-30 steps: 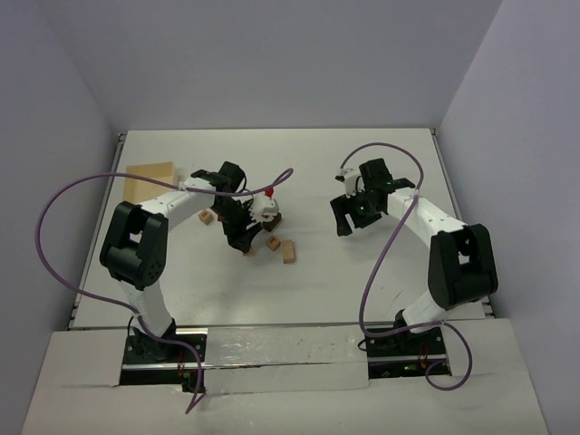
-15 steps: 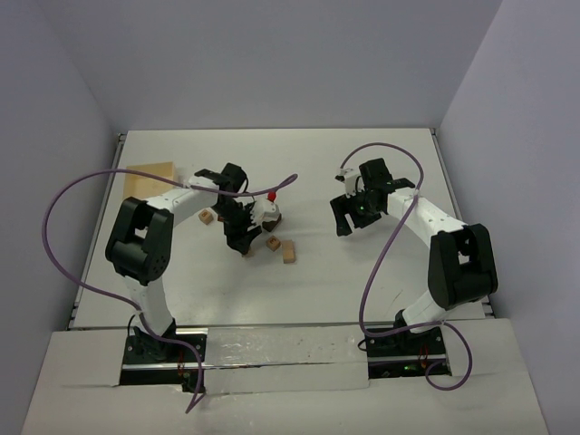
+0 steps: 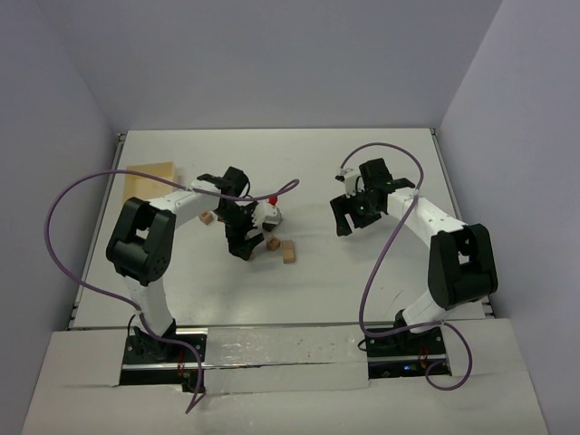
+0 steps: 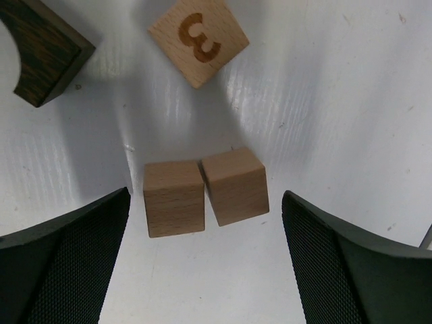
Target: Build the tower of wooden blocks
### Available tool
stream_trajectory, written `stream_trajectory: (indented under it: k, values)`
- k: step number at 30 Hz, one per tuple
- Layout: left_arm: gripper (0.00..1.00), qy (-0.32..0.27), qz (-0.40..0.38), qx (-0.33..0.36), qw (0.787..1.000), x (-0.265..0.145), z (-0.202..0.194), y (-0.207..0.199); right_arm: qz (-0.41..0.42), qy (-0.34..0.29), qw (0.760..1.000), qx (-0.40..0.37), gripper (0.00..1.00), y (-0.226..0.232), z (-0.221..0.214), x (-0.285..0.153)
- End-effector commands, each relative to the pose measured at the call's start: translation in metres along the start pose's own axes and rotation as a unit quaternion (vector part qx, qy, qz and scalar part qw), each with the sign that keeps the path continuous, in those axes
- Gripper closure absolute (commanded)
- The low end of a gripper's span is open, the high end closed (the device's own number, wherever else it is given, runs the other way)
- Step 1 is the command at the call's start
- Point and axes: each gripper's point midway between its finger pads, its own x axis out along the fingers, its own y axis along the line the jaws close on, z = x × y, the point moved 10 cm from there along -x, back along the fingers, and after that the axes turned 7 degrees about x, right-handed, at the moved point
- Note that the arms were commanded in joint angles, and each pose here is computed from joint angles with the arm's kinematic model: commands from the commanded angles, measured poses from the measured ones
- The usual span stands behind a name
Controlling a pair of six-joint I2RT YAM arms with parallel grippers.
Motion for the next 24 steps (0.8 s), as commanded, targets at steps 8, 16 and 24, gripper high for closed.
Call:
stream_trajectory:
  k: [8,16,24]
  values:
    - [0.01,-0.080,0.150,-0.114,0.979,-0.042,0.029,-0.019,-0.005,-0.023,1.000,-0.005,0.18,-0.002,0.007,-0.007]
    - [0.01,-0.057,0.131,-0.137,0.980,-0.031,0.019,-0.036,-0.003,-0.020,1.000,-0.011,0.18,-0.003,0.011,-0.006]
    - [0.01,-0.042,0.141,-0.113,0.983,-0.019,0.013,-0.029,-0.002,-0.019,1.000,-0.008,0.18,-0.002,0.010,-0.006]
